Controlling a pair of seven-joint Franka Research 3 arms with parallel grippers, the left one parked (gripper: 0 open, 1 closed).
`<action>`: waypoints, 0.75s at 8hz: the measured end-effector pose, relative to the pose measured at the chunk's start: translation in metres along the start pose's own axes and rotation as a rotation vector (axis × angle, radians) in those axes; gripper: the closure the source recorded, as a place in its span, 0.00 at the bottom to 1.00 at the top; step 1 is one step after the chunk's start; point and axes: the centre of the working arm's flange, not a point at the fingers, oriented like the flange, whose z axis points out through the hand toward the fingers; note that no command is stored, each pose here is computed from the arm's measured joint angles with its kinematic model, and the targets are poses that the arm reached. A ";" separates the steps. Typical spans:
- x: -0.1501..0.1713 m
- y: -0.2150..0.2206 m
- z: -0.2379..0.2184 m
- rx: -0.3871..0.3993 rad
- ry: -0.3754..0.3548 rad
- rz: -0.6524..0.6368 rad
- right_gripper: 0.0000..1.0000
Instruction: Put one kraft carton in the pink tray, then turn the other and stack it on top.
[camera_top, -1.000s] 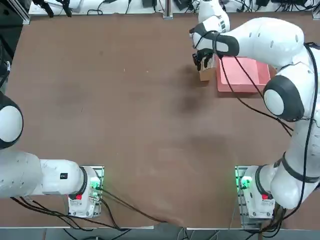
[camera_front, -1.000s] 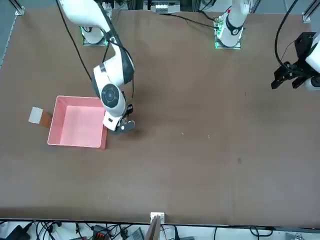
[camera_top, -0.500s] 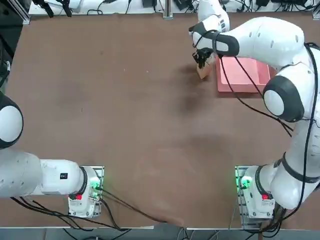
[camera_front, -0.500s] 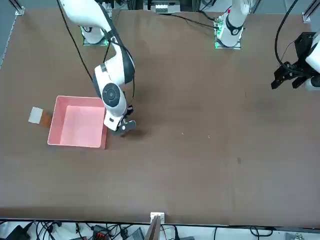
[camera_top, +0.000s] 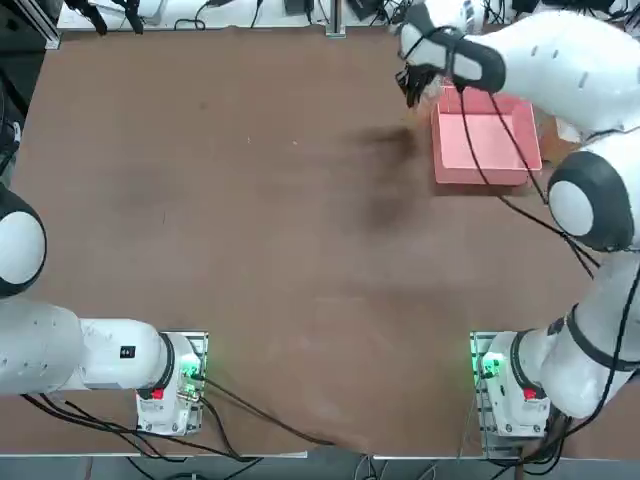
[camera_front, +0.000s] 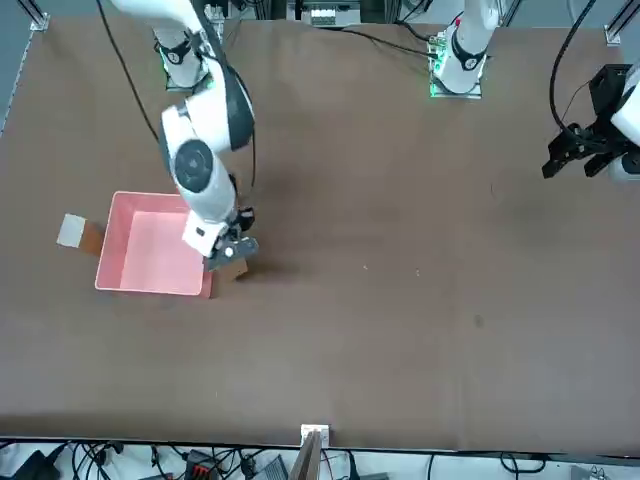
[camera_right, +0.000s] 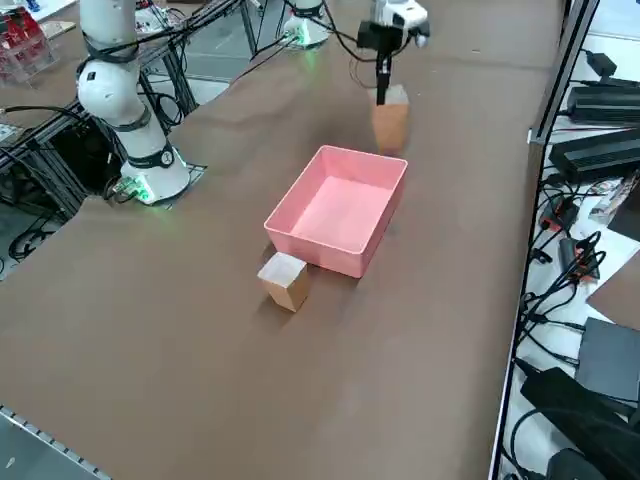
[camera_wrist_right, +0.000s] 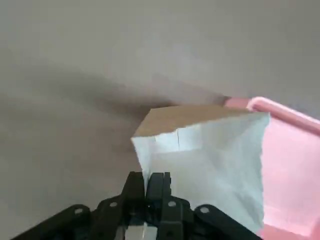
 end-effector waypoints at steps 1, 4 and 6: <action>-0.010 0.019 -0.022 0.006 -0.018 -0.041 0.98; -0.049 0.112 -0.066 0.023 -0.110 -0.292 0.98; -0.078 0.180 -0.066 0.054 -0.133 -0.470 0.98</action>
